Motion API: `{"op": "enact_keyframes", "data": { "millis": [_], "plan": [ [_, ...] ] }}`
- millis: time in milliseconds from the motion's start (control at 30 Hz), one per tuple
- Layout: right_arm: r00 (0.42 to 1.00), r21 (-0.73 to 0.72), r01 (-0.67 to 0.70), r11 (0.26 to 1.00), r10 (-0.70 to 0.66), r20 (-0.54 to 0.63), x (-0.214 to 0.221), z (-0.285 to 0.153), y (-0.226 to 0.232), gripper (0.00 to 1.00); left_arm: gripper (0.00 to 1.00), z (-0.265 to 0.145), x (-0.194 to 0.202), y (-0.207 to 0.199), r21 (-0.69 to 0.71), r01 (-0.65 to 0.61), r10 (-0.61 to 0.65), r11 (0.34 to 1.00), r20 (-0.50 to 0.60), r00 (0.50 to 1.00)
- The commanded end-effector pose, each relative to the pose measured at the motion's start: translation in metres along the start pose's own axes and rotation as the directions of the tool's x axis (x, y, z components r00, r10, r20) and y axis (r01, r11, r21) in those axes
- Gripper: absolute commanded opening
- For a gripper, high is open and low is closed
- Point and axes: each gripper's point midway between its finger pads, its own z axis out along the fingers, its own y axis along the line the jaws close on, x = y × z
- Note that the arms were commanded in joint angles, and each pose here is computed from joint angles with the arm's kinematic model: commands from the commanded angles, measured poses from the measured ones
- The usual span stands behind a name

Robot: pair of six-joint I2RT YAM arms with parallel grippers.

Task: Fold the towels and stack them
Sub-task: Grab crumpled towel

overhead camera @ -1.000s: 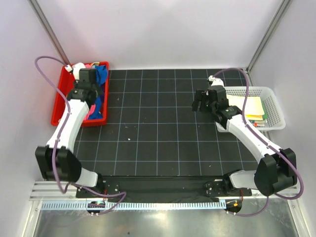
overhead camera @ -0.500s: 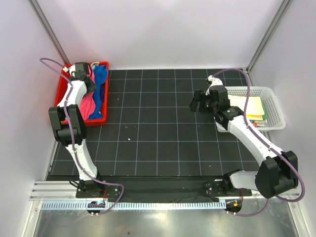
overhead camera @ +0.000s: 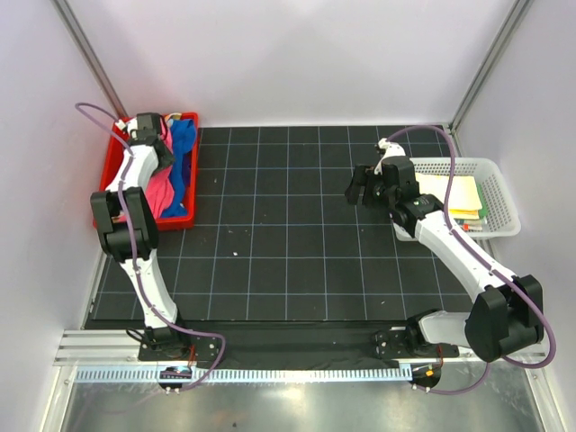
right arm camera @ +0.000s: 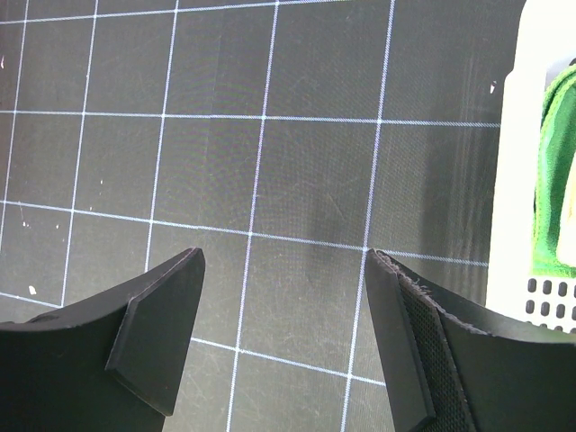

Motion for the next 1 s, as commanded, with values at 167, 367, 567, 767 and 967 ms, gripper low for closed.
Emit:
{"op": "enact_keyframes", "data": {
  "millis": [167,367,567,767,967],
  "plan": [
    [0.998,-0.018,0.014,1.000,-0.013,0.054,-0.013,-0.004,0.005,0.78,0.49,0.001,0.006,0.008,-0.012,-0.016,0.016,1.000,-0.007,1.000],
    [0.998,-0.023,0.013,1.000,-0.012,0.054,-0.012,-0.004,0.005,0.78,0.35,-0.001,0.010,0.007,0.000,-0.012,0.012,1.000,-0.020,1.000],
    [0.999,-0.026,0.011,1.000,-0.010,0.053,-0.012,-0.005,0.007,0.77,0.07,-0.007,0.009,0.006,0.018,-0.007,0.008,1.000,-0.019,1.000],
    [0.999,-0.026,0.010,1.000,-0.009,0.053,-0.011,-0.004,0.006,0.77,0.00,-0.034,-0.015,-0.001,0.070,0.029,-0.031,0.997,0.037,0.999],
    [0.998,-0.022,0.012,1.000,-0.011,0.056,-0.012,-0.004,0.006,0.76,0.00,-0.069,-0.031,-0.021,0.159,0.023,-0.038,0.987,0.091,0.995]
  ]
}}
